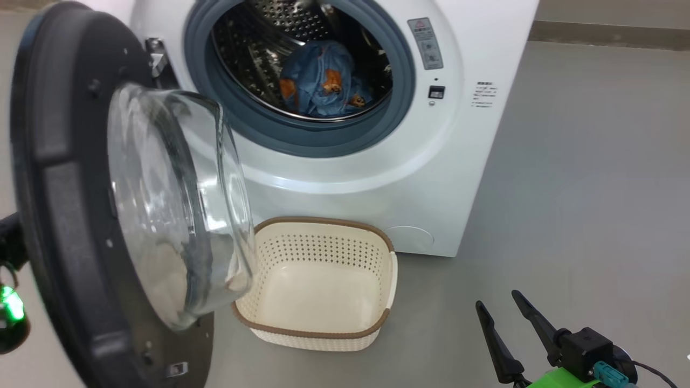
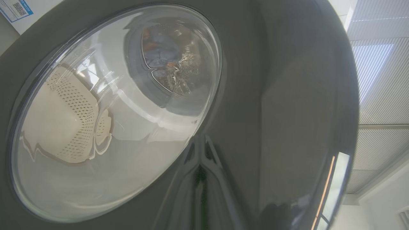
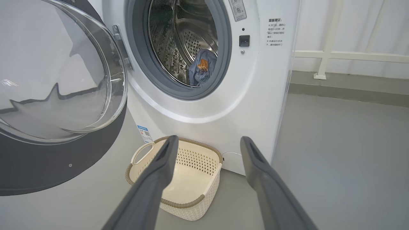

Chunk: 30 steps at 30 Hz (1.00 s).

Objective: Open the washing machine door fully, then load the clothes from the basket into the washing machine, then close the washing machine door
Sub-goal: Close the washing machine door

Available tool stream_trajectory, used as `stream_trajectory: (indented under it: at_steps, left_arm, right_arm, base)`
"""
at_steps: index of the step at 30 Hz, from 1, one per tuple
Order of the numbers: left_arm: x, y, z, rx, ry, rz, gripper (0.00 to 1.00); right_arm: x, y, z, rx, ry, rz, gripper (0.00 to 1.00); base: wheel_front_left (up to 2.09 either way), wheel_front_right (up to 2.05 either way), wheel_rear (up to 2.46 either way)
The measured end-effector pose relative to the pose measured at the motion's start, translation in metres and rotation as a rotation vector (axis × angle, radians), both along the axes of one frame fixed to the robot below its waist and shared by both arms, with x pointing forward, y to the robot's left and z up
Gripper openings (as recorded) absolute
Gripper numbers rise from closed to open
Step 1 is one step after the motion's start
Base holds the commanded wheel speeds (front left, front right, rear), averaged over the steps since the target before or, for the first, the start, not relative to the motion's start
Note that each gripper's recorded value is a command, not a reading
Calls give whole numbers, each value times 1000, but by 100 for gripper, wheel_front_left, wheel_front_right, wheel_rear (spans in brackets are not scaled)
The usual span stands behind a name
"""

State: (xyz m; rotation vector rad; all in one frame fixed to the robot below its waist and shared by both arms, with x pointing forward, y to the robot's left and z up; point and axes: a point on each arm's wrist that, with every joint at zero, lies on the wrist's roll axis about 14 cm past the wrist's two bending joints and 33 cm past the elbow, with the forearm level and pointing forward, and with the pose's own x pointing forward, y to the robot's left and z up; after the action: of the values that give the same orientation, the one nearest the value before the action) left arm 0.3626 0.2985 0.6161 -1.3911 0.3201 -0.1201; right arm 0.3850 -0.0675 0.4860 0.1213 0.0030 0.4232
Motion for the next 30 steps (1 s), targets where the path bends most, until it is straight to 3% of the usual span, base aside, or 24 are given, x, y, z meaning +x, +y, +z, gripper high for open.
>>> stream_trajectory:
  at_steps: [12, 30]
  left_arm:
    - [37, -68, 5, -50, -69, -126, 0]
    - [92, -132, 8, -74, -154, -172, 0]
  right_arm:
    - [-10, -36, 5, -3, -13, -104, 100]
    - [-26, -80, 4, -6, -11, -239, 100]
  base:
    - [0, 0, 0]
    - [0, 0, 0]
